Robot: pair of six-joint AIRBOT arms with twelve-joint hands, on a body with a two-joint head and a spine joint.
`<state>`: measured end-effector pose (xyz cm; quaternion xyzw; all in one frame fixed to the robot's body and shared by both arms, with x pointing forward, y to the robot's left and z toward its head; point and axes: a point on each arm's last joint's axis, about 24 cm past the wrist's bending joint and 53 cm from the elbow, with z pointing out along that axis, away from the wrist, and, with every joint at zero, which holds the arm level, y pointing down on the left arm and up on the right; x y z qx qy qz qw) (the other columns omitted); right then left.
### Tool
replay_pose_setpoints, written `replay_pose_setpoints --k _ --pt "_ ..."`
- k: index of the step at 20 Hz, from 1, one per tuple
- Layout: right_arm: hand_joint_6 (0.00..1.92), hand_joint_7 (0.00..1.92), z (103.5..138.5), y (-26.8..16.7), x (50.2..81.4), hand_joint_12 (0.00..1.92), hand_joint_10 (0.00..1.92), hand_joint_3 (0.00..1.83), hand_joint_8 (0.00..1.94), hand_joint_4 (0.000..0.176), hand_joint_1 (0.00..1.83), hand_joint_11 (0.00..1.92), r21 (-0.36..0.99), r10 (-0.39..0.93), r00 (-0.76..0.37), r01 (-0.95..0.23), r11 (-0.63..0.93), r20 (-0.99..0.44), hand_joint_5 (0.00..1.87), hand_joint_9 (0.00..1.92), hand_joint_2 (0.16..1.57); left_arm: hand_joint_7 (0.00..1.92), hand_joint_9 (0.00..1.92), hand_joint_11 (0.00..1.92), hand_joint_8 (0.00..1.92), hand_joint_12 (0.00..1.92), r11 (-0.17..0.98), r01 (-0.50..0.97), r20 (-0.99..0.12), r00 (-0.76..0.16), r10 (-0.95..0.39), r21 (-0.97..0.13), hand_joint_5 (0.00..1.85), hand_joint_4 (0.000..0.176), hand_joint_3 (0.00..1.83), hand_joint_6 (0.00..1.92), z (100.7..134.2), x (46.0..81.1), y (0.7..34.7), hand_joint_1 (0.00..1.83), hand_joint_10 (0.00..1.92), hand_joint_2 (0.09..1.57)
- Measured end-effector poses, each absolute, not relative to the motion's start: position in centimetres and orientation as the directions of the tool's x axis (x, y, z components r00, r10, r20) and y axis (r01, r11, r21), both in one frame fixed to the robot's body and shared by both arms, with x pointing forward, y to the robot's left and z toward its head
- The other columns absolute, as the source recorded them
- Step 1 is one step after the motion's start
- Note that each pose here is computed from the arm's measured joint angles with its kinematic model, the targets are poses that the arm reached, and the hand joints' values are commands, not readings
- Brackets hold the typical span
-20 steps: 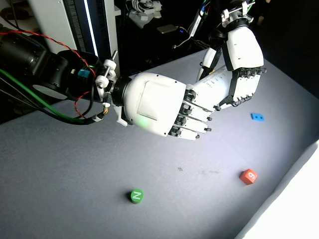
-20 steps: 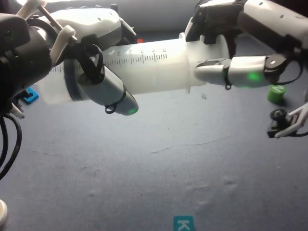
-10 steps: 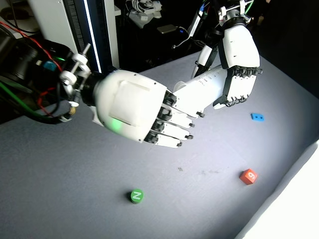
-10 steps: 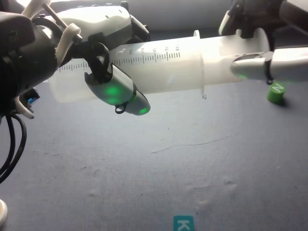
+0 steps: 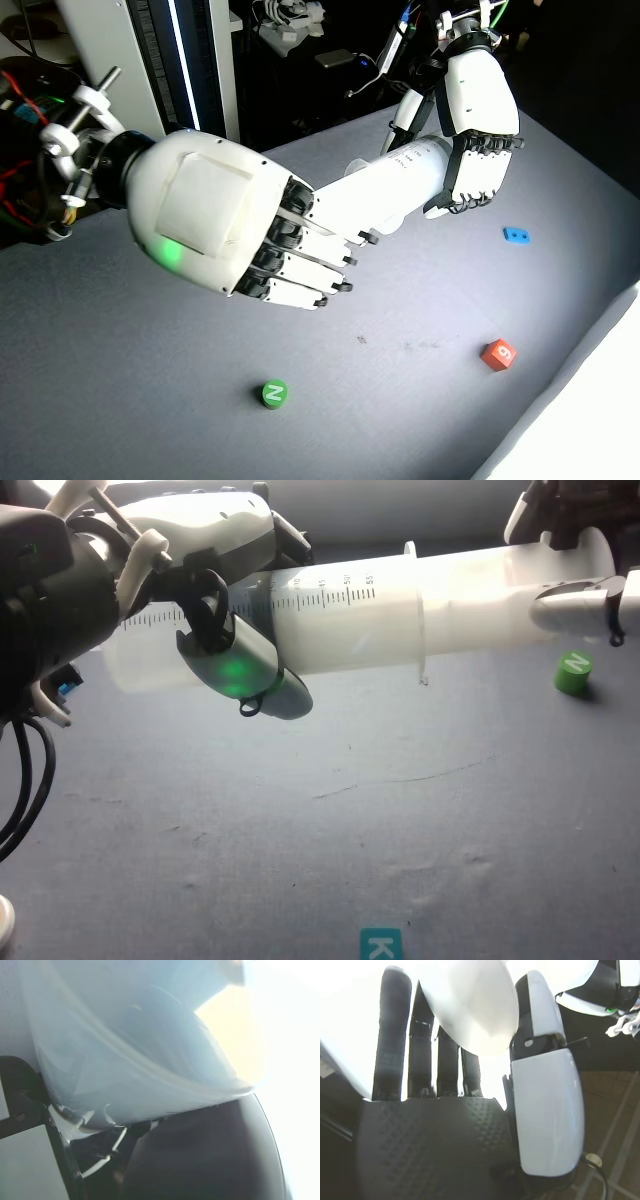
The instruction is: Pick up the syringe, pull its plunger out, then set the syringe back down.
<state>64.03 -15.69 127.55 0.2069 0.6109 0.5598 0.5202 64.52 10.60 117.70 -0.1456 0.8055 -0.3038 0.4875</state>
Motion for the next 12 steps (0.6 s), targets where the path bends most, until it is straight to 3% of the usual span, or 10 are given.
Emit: replay_pose_setpoints --k 3,5,8,12 --pt "1.15 0.93 127.6 -16.0 64.1 1.59 1.34 0.0 1.29 0.0 1.22 0.75 0.898 0.836 -0.369 -0.326 0.294 -0.407 0.79 0.83 1.18 0.93 0.79 0.62 1.02 1.25 0.777 0.058 -0.7 -0.478 -0.53 -0.627 0.91 0.0 0.0 1.16 117.7 64.6 10.8 1.36 1.3 1.15" --pt "1.08 0.98 127.6 -16.1 64.1 1.51 1.25 0.0 1.19 0.0 1.23 0.77 0.898 0.836 -0.367 -0.326 0.295 -0.408 0.84 0.87 1.15 0.93 0.79 0.62 1.01 1.25 0.779 0.054 -0.702 -0.475 -0.53 -0.625 0.91 0.0 0.0 1.17 117.7 64.6 10.9 1.36 1.3 1.15" --pt "1.24 0.98 127.7 -16.5 64.1 1.51 1.24 0.0 1.12 0.0 1.22 0.76 0.896 0.837 -0.36 -0.325 0.302 -0.413 0.77 0.87 1.16 0.98 0.83 0.66 0.93 1.21 0.781 0.054 -0.705 -0.473 -0.529 -0.622 0.92 0.0 0.0 1.13 117.7 64.6 11.0 1.37 1.26 1.13" --pt "1.22 0.92 127.8 -17.0 64.1 1.6 1.3 0.0 1.26 0.0 1.2 0.69 0.894 0.837 -0.352 -0.325 0.309 -0.418 0.76 0.79 1.19 0.92 0.79 0.62 1.0 1.24 0.784 0.056 -0.709 -0.469 -0.526 -0.618 0.9 0.0 0.0 1.19 117.7 64.7 11.0 1.36 1.3 1.15"
